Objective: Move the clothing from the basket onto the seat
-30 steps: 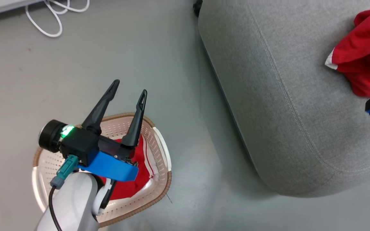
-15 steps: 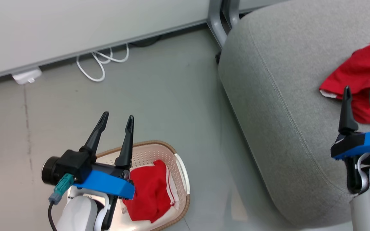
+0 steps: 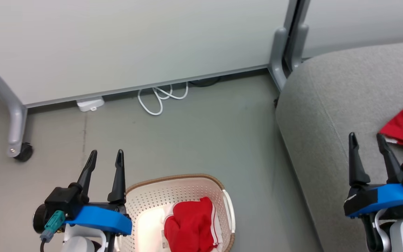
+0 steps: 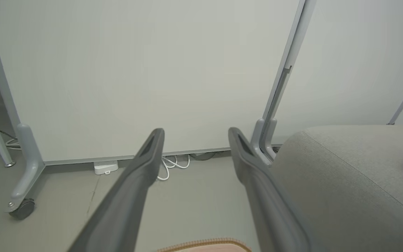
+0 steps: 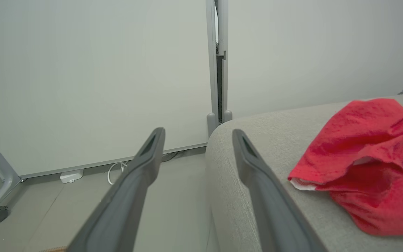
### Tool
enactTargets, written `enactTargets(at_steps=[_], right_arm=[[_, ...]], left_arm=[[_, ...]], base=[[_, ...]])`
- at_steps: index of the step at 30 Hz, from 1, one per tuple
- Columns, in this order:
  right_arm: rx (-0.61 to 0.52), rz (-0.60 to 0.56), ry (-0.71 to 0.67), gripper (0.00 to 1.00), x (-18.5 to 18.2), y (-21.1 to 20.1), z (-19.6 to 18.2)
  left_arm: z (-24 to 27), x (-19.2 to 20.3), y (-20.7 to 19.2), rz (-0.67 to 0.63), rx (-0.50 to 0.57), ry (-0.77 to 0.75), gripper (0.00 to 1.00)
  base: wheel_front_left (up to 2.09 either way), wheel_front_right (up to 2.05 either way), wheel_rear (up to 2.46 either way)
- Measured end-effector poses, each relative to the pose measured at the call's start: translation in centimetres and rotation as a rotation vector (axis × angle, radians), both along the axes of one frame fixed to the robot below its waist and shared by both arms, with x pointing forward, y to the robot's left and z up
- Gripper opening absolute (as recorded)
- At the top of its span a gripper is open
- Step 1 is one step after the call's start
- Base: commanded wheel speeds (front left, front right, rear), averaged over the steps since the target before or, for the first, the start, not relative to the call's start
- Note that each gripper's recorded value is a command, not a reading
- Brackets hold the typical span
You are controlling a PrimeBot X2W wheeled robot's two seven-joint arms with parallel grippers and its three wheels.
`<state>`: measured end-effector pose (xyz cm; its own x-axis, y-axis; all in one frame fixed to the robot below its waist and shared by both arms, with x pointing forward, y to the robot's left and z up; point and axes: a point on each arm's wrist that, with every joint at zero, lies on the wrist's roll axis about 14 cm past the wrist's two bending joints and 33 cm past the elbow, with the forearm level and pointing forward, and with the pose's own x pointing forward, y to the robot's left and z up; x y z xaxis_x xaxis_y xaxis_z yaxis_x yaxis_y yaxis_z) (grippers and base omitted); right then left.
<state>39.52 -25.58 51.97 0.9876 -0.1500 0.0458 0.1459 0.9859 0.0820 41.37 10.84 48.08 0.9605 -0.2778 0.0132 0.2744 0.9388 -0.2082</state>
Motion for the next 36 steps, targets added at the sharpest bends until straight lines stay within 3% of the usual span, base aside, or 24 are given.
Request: enactTargets(at_steps=[16, 36], right_arm=[[0.039, 0.202, 0.010, 1.00, 0.8, 7.2, -0.3], [0.051, 0.242, 0.049, 1.00, 0.8, 8.6, -1.3]], left_arm=[[-0.4, -3.4, 6.9, 0.207, 0.008, 0.021, 1.00], [-1.0, -3.6, 6.9, 0.209, 0.010, 0.041, 1.00]], base=[[0.00, 0.00, 0.00], [0.00, 0.00, 0.00]])
